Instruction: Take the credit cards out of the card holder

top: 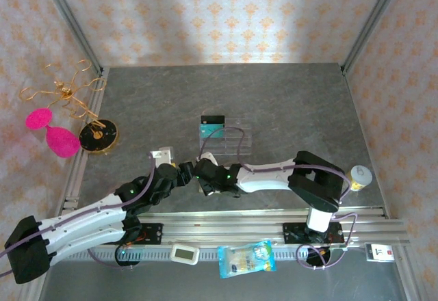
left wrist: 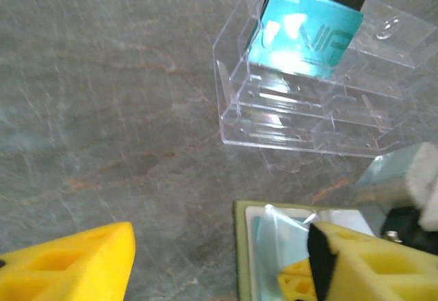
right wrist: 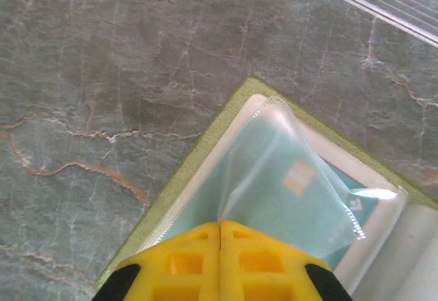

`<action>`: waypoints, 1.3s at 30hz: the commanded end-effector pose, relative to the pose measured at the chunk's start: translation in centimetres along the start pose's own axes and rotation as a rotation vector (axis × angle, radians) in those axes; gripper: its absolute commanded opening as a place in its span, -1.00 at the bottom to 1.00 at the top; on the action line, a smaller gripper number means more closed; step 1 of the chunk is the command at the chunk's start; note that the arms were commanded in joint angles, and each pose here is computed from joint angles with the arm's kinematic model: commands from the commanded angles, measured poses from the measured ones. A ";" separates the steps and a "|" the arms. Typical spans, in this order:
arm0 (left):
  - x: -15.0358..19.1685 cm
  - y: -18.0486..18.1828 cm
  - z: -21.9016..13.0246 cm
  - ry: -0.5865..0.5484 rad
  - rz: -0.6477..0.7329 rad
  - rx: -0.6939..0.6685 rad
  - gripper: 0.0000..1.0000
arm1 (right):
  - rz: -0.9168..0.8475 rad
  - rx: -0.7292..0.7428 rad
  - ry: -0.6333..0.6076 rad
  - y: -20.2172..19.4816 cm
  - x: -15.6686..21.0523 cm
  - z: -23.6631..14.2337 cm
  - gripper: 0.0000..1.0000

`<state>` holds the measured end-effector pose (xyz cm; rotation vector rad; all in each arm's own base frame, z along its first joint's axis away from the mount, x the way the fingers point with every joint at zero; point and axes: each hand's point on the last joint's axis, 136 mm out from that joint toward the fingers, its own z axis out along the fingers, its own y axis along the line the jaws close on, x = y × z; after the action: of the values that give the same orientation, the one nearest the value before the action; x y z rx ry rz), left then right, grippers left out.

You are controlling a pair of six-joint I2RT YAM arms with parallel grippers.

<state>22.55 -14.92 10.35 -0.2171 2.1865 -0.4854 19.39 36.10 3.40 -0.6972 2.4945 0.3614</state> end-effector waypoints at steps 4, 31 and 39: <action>2.4 -1.0 1.6 0.095 0.011 0.045 -0.38 | 0.074 -0.121 -0.127 1.5 -2.2 -2.4 -1.00; 6.3 -8.1 4.4 0.297 0.088 0.236 -0.50 | 0.299 -0.048 -0.336 -4.2 -3.2 -8.7 -0.27; 8.6 -10.9 6.1 0.394 0.192 0.221 -0.55 | 0.388 -0.067 -0.387 -7.1 -2.8 -11.1 -0.27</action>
<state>22.05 -28.46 5.73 0.1612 2.4520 -0.7278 20.49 28.52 13.94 -0.1900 2.2249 0.6849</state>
